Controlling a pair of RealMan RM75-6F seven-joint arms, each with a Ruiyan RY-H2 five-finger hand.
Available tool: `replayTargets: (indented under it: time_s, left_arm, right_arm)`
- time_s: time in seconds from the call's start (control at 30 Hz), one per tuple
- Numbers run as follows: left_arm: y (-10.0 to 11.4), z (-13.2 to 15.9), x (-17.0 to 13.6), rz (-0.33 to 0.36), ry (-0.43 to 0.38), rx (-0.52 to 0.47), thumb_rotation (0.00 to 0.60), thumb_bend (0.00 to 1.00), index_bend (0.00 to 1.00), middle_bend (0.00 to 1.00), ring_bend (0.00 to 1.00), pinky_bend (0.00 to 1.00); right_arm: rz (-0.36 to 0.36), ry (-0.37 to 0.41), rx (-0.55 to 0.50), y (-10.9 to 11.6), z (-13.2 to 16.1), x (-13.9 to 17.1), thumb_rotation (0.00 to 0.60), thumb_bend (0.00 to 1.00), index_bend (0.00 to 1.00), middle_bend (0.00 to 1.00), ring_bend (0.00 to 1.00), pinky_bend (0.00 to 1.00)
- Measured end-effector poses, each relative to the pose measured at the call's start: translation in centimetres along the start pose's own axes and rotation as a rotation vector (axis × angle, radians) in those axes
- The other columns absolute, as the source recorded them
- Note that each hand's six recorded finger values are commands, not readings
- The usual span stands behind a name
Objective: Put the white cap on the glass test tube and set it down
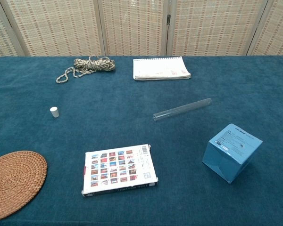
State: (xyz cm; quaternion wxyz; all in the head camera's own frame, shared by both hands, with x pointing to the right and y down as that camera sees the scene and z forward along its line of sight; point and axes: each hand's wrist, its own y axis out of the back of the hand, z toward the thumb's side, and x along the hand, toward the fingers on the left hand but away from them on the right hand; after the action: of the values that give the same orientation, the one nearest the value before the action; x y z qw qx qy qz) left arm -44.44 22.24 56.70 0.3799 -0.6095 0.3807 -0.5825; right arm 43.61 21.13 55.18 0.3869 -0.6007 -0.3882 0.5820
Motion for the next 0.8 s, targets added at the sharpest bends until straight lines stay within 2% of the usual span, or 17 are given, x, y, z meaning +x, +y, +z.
replayTargets:
  time_s: [0.8]
  left_arm:
    - [0.24, 0.61, 0.54, 0.002, -0.026, -0.009, 0.600, 0.34, 0.20, 0.23, 0.20, 0.15]
  right_arm:
    - [-0.010, 0.013, 0.001, 0.66, 0.38, -0.20, 0.600, 0.31, 0.30, 0.34, 0.31, 0.42]
